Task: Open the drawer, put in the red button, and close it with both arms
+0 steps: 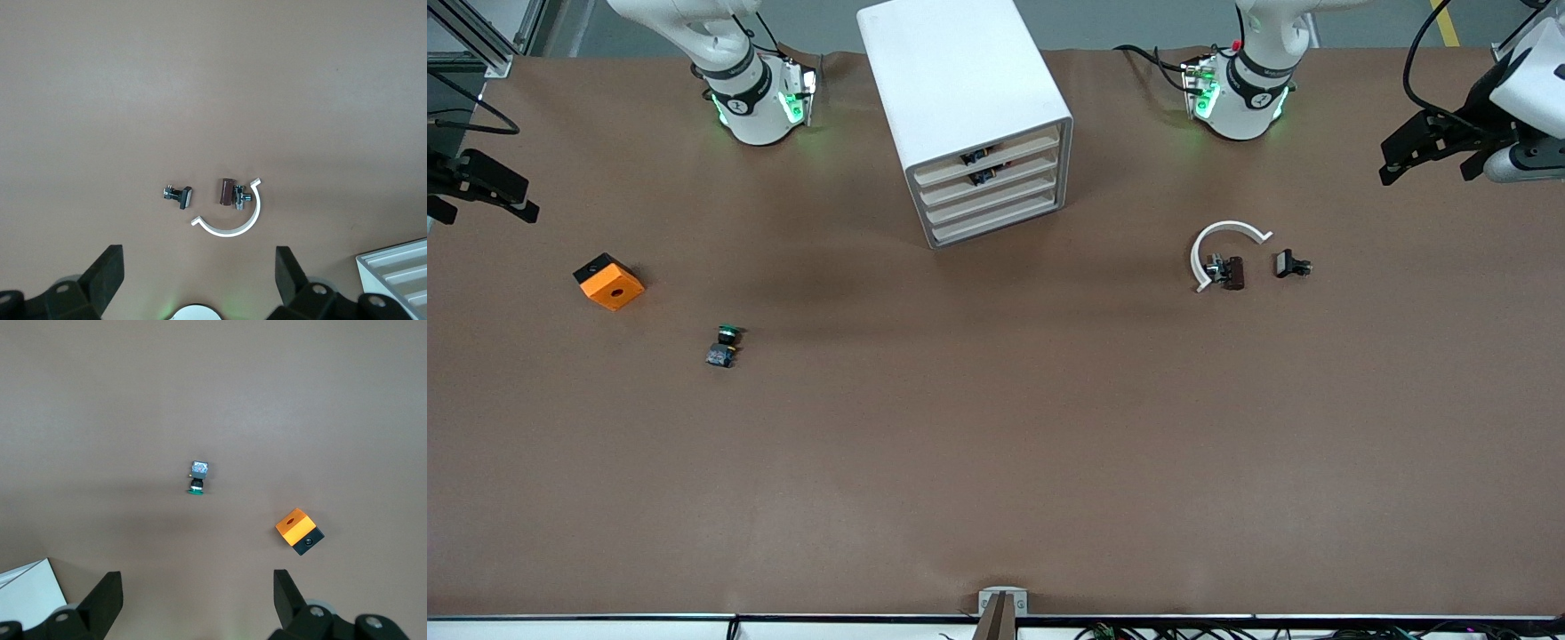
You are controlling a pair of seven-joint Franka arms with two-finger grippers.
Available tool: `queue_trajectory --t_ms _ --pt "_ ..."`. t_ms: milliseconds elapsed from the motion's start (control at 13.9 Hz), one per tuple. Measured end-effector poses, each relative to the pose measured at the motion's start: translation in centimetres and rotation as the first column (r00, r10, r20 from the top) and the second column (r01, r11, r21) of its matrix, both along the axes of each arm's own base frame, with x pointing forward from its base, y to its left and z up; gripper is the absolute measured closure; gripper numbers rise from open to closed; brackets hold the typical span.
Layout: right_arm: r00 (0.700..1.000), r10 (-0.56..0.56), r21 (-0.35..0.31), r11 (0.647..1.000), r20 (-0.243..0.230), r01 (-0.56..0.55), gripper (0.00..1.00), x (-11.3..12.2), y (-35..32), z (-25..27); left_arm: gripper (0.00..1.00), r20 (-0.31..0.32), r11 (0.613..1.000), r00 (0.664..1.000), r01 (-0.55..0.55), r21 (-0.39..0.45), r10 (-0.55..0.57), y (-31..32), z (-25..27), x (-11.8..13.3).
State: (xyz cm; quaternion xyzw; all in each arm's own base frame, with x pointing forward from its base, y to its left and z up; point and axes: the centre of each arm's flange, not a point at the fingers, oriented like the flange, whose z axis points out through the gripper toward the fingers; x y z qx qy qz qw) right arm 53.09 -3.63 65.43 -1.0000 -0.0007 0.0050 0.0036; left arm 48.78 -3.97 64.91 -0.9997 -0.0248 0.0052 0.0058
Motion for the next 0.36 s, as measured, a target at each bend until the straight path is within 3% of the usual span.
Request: queue_trajectory --t_ms 358 --pt "1.000 0.000 0.000 1.000 0.000 0.000 0.00 0.00 -0.01 0.00 0.00 -0.011 1.000 1.000 -0.005 -0.003 0.005 0.33 0.13 0.83"
